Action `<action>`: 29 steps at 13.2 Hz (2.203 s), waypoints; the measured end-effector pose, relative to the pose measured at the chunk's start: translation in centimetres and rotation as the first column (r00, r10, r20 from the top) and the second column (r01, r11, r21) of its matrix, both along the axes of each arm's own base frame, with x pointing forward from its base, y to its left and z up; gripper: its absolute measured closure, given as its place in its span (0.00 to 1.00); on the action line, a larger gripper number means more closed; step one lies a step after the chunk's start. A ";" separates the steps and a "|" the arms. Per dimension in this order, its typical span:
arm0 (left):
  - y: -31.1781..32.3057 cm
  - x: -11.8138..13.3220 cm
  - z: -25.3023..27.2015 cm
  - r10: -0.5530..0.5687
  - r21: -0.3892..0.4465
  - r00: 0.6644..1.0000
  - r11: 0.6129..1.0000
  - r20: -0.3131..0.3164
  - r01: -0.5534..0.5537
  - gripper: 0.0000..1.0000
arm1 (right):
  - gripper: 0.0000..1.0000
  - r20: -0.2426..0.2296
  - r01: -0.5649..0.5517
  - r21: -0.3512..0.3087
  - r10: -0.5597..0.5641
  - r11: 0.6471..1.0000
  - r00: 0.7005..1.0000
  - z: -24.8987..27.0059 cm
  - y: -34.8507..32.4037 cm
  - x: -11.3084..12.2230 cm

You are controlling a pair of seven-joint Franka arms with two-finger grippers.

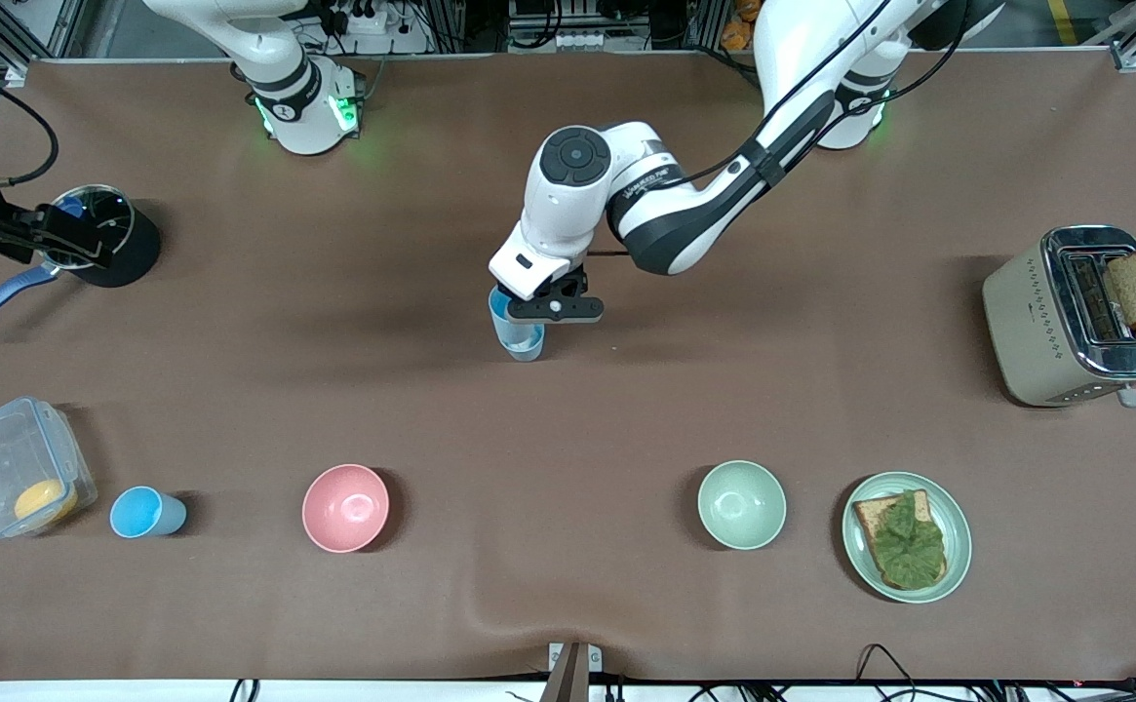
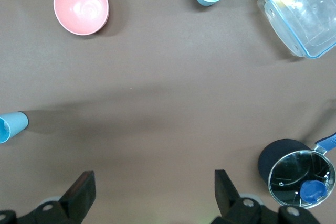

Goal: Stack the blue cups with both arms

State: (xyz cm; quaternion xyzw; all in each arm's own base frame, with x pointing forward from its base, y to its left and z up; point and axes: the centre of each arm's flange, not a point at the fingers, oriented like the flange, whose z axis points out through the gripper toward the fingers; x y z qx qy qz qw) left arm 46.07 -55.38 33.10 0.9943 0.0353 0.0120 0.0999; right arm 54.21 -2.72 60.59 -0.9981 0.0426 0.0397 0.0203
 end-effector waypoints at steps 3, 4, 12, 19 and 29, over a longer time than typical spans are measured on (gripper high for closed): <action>-0.1 -0.1 -1.4 -0.014 0.020 1.000 1.000 0.012 0.014 0.97 | 0.00 -0.006 -0.008 -0.001 0.008 1.000 1.000 0.3 0.4 0.2; -0.1 -0.1 -1.5 -0.016 0.022 1.000 1.000 0.011 0.015 0.97 | 0.00 -0.007 -0.008 -0.002 0.008 1.000 1.000 0.3 0.4 0.3; 2.4 2.6 0.7 0.029 0.049 0.999 0.998 0.040 -0.031 0.25 | 0.00 -0.017 -0.010 -0.026 0.010 1.000 1.000 -0.2 0.3 0.8; 19.0 10.2 15.8 0.214 0.225 0.967 0.944 0.140 -0.242 0.00 | 0.00 -0.019 -0.012 -0.027 0.011 1.000 1.000 -0.3 0.3 0.8; 37.1 12.2 24.0 -0.045 0.224 0.999 0.973 -0.024 0.049 0.00 | 0.00 -0.028 -0.010 -0.027 0.010 1.000 1.000 -0.6 0.3 0.9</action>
